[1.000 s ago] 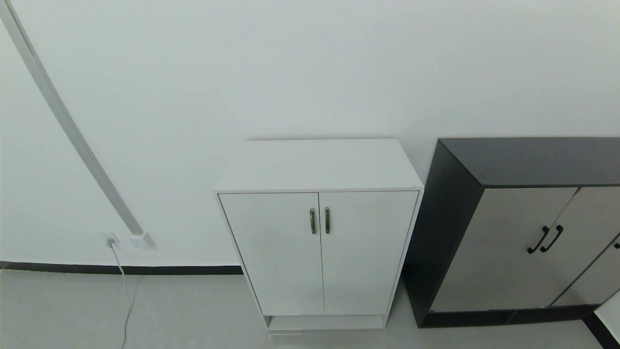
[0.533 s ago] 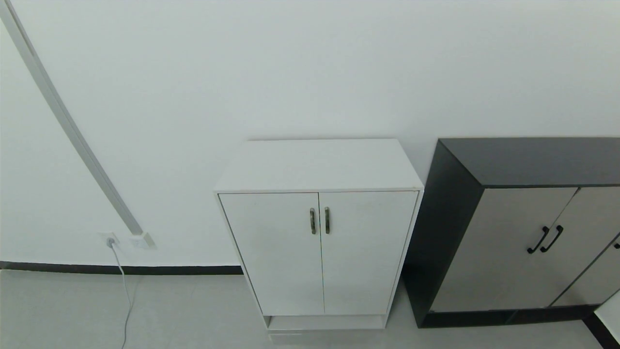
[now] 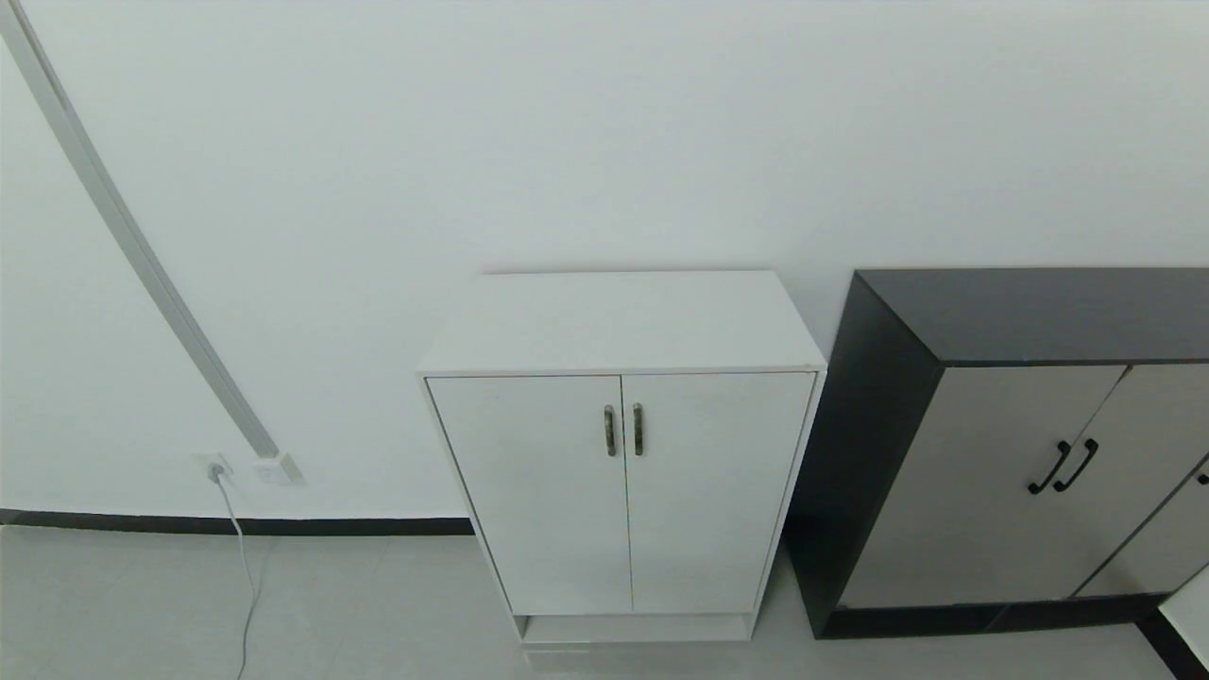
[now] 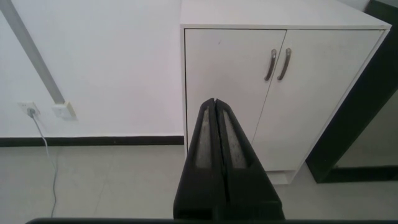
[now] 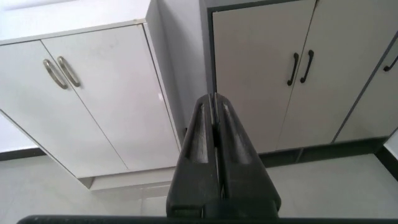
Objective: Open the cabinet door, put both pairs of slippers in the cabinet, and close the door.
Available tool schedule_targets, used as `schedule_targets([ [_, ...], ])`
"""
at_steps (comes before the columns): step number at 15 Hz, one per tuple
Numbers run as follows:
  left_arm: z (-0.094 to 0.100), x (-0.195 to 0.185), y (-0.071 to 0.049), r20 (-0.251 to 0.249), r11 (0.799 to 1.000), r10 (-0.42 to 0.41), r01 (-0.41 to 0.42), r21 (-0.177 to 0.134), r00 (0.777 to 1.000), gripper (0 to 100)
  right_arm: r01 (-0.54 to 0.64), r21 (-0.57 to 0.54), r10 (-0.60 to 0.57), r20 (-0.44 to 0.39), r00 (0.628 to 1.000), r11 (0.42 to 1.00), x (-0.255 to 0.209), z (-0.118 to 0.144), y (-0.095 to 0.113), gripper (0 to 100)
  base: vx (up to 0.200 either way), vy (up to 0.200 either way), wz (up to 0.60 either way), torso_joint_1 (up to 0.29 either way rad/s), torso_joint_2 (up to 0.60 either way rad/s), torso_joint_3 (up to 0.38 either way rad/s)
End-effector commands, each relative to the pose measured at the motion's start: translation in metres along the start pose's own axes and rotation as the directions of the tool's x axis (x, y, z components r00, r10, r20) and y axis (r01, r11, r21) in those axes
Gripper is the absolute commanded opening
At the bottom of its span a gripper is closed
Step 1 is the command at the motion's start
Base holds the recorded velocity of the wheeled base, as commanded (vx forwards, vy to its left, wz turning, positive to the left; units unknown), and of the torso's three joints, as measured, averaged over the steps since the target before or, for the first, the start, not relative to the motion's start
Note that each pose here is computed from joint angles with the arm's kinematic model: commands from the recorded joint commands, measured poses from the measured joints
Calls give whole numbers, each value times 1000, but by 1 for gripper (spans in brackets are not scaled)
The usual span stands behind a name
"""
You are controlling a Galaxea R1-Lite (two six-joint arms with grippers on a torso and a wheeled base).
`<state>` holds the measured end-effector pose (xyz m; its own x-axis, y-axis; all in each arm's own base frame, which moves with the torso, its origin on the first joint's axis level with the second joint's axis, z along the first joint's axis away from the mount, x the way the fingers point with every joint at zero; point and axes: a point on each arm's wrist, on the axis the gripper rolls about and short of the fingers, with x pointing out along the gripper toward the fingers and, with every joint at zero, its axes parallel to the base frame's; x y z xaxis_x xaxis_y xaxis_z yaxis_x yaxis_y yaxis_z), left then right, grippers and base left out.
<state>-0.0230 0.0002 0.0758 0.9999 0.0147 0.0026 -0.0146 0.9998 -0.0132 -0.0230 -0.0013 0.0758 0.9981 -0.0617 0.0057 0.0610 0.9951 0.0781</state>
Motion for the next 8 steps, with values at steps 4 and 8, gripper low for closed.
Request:
schedule_targets([
  [4, 0, 0, 0, -1, 1000, 2, -2, -1, 1000, 0, 0, -3, 0, -1, 1000, 1000, 0, 0, 0, 0, 0, 0, 0, 0, 0, 0],
  [8, 0, 0, 0, -3, 1000, 1, -1, -1, 1000, 0, 0, -4, 0, -3, 1000, 1000, 0, 0, 0, 0, 0, 0, 0, 0, 0, 0],
])
